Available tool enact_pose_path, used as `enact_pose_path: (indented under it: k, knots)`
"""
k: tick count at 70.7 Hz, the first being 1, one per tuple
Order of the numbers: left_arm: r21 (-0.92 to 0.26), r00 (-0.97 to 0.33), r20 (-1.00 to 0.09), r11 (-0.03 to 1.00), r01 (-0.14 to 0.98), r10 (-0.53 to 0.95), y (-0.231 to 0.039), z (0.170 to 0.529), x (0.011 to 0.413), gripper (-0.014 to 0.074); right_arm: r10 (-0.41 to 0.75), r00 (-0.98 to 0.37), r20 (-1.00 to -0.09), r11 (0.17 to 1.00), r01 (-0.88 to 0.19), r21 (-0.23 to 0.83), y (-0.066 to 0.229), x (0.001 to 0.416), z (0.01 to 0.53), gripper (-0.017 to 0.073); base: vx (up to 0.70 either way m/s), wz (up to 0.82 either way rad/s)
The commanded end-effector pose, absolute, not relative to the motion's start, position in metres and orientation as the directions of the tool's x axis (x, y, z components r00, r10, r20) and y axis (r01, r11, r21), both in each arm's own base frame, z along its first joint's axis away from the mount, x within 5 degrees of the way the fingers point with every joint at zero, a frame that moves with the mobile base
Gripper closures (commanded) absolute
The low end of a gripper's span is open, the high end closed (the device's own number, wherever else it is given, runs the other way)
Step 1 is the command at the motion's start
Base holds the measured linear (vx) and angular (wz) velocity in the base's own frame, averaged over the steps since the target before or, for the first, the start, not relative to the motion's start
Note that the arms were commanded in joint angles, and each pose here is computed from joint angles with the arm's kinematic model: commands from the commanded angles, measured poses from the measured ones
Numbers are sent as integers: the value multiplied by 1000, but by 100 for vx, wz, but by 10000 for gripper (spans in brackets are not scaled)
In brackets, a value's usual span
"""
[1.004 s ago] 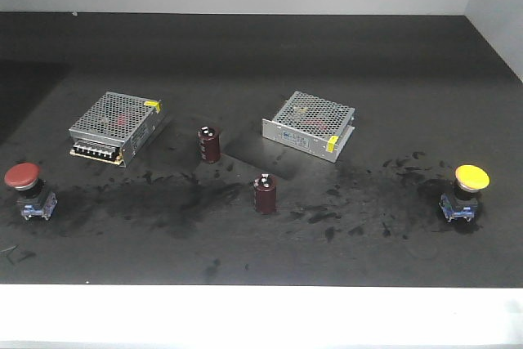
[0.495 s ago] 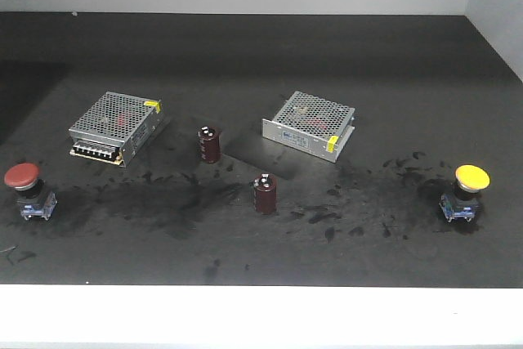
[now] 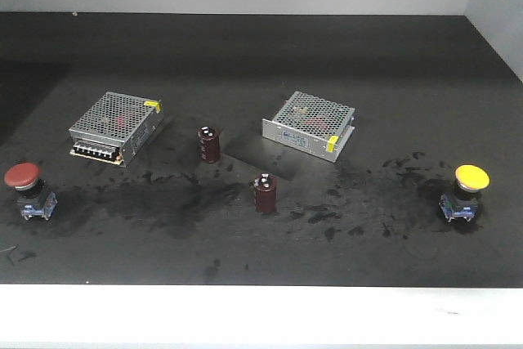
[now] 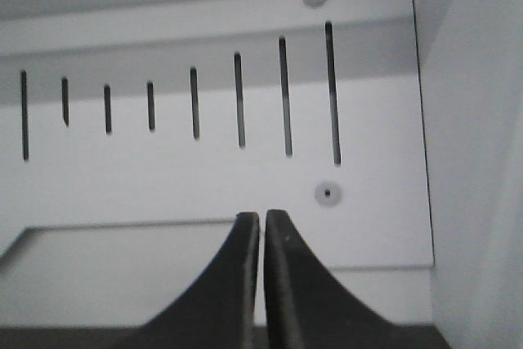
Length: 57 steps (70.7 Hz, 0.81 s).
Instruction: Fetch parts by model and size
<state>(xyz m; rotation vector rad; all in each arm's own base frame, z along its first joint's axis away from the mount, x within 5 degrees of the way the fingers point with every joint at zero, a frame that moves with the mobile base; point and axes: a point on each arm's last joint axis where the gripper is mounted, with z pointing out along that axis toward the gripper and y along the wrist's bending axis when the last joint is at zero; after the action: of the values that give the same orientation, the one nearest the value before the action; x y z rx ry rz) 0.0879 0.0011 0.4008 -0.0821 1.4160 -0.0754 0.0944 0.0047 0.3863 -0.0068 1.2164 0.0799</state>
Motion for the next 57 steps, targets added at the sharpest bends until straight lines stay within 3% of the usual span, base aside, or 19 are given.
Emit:
enact_pose_path:
  k: [1, 16, 26, 31, 49, 57]
  knots:
    - [-109, 128, -986, 994, 0, -109, 1, 408, 108, 589, 45, 327, -944, 998, -57, 28, 5, 114, 397, 565, 0, 0]
    - [-110, -70, -991, 994, -22, -111, 2, 385, 147, 546, 39, 133, -990, 998, -45, 33, 5, 154, 372, 545, 0, 0]
    - [-107, -181, -977, 994, -35, -112, 2, 371, 161, 472, 35, 12, -999, 999, -35, 34, 5, 170, 357, 473, 0, 0]
    - [-105, -231, -967, 994, -41, -111, 2, 364, 166, 407, 34, -24, -999, 999, -33, 35, 5, 174, 352, 409, 0, 0]
    - [-98, -351, -930, 994, -54, -111, 3, 348, 180, 42, 33, -39, -999, 999, -32, 35, 5, 177, 350, 16, 0, 0]
    - [-95, -388, -915, 994, -58, -111, 3, 343, 183, -84, 33, -39, -999, 999, -32, 35, 5, 177, 350, -106, 0, 0]
